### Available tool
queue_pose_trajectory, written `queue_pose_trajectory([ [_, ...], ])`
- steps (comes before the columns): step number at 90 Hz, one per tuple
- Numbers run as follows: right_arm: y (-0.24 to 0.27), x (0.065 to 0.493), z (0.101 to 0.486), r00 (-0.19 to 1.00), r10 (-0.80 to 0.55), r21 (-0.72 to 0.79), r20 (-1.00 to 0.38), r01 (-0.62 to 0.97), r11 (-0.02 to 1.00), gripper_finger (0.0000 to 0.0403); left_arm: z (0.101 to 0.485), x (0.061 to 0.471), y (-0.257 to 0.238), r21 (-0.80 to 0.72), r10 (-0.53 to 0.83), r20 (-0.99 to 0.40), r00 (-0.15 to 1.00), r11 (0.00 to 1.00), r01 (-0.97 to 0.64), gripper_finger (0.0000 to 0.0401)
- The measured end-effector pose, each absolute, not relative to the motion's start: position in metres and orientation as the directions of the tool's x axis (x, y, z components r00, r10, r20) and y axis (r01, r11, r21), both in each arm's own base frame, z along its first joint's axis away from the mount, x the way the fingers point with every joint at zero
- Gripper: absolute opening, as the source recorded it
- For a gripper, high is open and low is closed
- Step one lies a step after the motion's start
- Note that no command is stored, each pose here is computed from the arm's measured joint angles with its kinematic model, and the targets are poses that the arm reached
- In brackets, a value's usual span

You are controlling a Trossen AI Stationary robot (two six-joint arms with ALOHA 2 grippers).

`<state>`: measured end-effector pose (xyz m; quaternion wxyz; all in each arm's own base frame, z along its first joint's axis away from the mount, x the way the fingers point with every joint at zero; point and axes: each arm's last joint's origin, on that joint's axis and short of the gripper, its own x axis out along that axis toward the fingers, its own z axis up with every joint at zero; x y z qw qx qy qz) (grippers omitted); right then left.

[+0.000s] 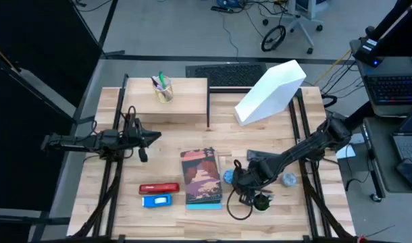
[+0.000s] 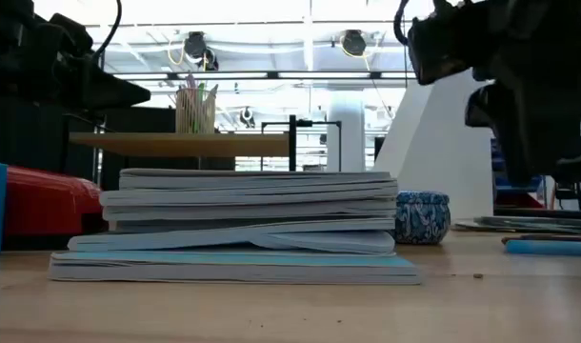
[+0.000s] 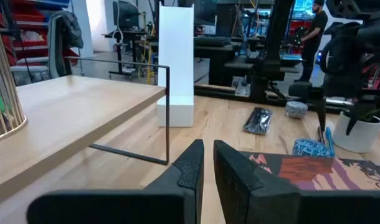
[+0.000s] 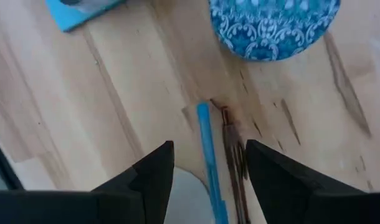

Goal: Stock shelves
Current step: Put the white flower pot to the right side of the shelf

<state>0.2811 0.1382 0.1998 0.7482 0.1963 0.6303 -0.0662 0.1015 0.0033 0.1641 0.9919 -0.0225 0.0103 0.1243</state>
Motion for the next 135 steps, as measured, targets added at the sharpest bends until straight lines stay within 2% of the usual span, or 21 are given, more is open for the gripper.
queue_pose_trajectory([
  [20,0.129,0.246,0.247,0.244,0.129,0.2,-0.961,0.291,0.936,0.018,0.164,0.102,0.003,-0.041,0.246,-0.026,0.969,0.968,-0.247,0.0022],
  [36,0.137,0.221,0.262,0.237,0.103,0.125,-0.966,0.079,0.989,0.018,0.164,0.102,0.003,-0.04,0.246,-0.026,0.969,0.968,-0.247,0.0022],
  [45,0.146,0.22,0.259,0.251,0.099,0.093,-0.963,-0.035,0.995,0.018,0.164,0.102,0.003,-0.04,0.246,-0.026,0.969,0.968,-0.247,0.0022],
  [54,0.154,0.226,0.249,0.244,0.098,0.083,-0.965,-0.07,0.994,0.018,0.164,0.102,0.003,-0.04,0.246,-0.026,0.969,0.968,-0.247,0.0022],
  [79,0.165,0.238,0.225,0.191,0.077,0.061,-0.979,-0.089,0.994,0.018,0.164,0.102,0.003,-0.04,0.246,-0.026,0.969,0.968,-0.247,0.0022],
  [106,0.17,0.237,0.223,0.198,0.08,0.056,-0.977,-0.125,0.991,0.018,0.164,0.102,0.003,-0.039,0.248,-0.026,0.968,0.968,-0.249,0.0022],
  [125,0.171,0.237,0.209,0.166,0.065,0.043,-0.984,-0.136,0.99,0.018,0.164,0.102,0.003,-0.039,0.251,-0.026,0.968,0.967,-0.252,0.0022],
  [135,0.172,0.238,0.204,0.155,0.055,0.034,-0.986,-0.134,0.99,0.0168,0.164,0.102,0.003,-0.039,0.251,-0.026,0.968,0.967,-0.252,0.0022],
])
